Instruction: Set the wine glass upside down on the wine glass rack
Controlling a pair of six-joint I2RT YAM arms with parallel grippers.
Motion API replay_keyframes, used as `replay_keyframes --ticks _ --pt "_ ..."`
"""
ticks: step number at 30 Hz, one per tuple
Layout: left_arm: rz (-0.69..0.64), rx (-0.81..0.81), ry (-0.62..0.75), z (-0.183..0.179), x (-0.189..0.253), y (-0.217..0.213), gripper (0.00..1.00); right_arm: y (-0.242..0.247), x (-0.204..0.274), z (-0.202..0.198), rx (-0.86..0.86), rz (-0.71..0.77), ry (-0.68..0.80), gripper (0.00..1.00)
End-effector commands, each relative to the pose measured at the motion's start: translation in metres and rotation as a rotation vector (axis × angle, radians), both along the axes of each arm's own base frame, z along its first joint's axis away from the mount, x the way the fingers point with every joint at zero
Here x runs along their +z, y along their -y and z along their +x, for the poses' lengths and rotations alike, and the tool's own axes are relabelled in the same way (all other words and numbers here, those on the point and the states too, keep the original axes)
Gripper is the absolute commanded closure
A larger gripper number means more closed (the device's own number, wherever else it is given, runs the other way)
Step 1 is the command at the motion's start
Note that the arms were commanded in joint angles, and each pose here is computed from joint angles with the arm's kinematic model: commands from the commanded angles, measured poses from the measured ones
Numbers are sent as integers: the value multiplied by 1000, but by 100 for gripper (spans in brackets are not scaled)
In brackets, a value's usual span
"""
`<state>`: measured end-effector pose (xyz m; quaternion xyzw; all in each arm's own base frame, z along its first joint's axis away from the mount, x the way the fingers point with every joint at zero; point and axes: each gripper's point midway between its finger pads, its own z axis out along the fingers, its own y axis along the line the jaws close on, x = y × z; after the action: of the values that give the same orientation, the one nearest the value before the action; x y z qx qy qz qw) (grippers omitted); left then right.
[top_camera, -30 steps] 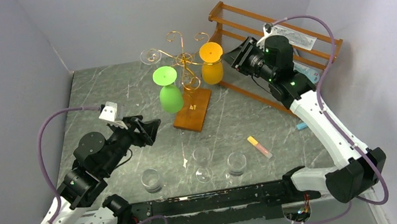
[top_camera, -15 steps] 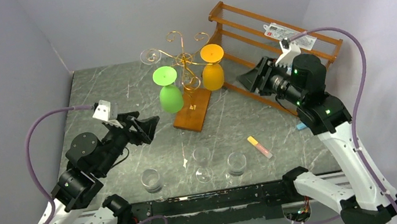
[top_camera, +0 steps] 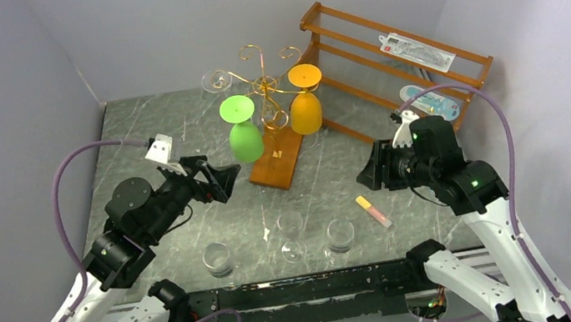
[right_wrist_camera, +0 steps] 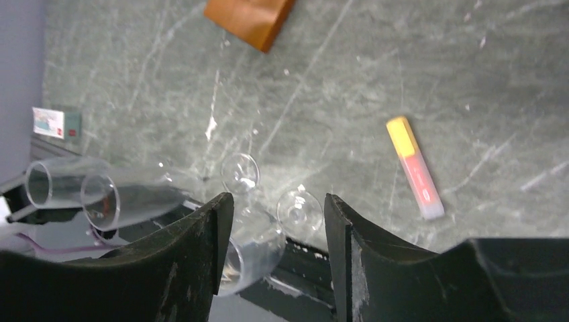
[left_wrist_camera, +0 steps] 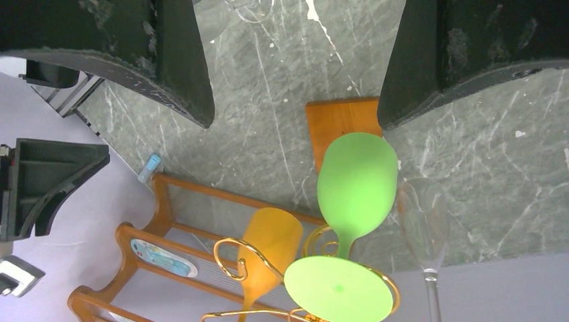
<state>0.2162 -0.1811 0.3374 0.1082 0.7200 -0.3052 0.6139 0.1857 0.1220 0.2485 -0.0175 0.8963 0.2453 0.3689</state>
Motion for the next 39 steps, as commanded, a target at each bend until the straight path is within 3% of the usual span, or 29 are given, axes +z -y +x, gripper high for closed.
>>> replay_keyframes --ticks 1,8,17,24,36,39 --pt "-29 -64 31 -5 12 11 6 11 -24 -29 37 -63 -93 44" --pt "-46 -57 9 -2 10 13 7 4 -41 -37 62 -26 -137 44" --pt "-48 -25 -5 3 6 12 7 -14 -39 -42 189 32 -119 32" --pt "-35 -6 -12 13 -1 15 7 -17 -50 -42 217 22 -142 29" --pt "-35 -18 -28 17 -13 23 5 -46 -60 -61 332 29 -188 28" --pt "-41 -21 -22 14 -11 20 5 -60 -70 -70 351 -34 -206 29"
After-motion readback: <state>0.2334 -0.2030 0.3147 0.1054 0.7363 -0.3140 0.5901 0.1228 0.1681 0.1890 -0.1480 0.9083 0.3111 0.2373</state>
